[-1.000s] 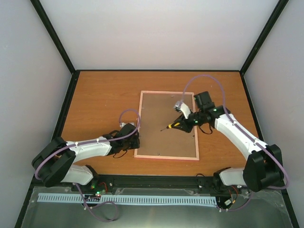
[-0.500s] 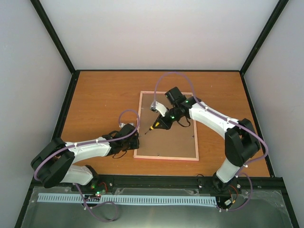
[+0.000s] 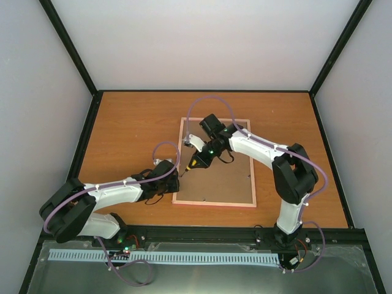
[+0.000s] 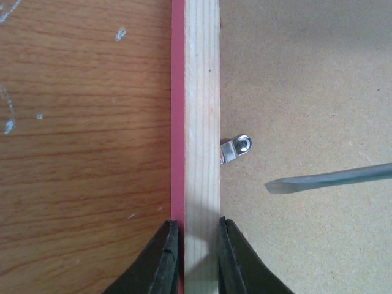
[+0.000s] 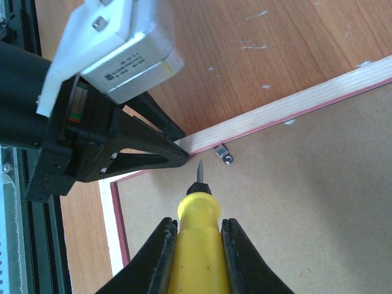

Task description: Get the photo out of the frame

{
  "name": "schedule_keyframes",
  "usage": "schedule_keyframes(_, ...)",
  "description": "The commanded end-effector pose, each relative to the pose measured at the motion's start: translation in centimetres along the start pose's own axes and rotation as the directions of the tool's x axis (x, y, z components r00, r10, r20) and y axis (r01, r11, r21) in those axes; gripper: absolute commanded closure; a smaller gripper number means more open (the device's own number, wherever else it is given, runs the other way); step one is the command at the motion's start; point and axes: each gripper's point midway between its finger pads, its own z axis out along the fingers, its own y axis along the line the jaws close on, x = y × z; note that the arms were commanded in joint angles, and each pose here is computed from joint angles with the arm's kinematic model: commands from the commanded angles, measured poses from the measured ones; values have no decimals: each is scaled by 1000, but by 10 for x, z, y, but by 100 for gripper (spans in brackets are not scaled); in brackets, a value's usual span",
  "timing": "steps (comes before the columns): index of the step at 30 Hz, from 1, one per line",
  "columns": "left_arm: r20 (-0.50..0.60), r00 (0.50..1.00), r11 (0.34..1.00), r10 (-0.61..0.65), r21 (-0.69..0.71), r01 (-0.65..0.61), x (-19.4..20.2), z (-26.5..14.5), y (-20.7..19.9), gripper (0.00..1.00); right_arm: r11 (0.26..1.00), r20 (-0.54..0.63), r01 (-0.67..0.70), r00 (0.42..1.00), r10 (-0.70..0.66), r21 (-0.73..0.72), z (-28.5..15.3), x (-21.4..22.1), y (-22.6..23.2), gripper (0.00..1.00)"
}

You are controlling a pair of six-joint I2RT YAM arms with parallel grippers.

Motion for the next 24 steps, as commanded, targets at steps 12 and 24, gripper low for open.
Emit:
schedule_keyframes(12,-79,997,999,-22,-41,19,23,3,15,99,1000,-6,-20,1000,20,-16,18,-6,-3,97)
schedule_keyframes(24,-80,997,999,-22,-34,19,24,3,14,99,998,-9,-53,999,53,47,23,-6,-18,97)
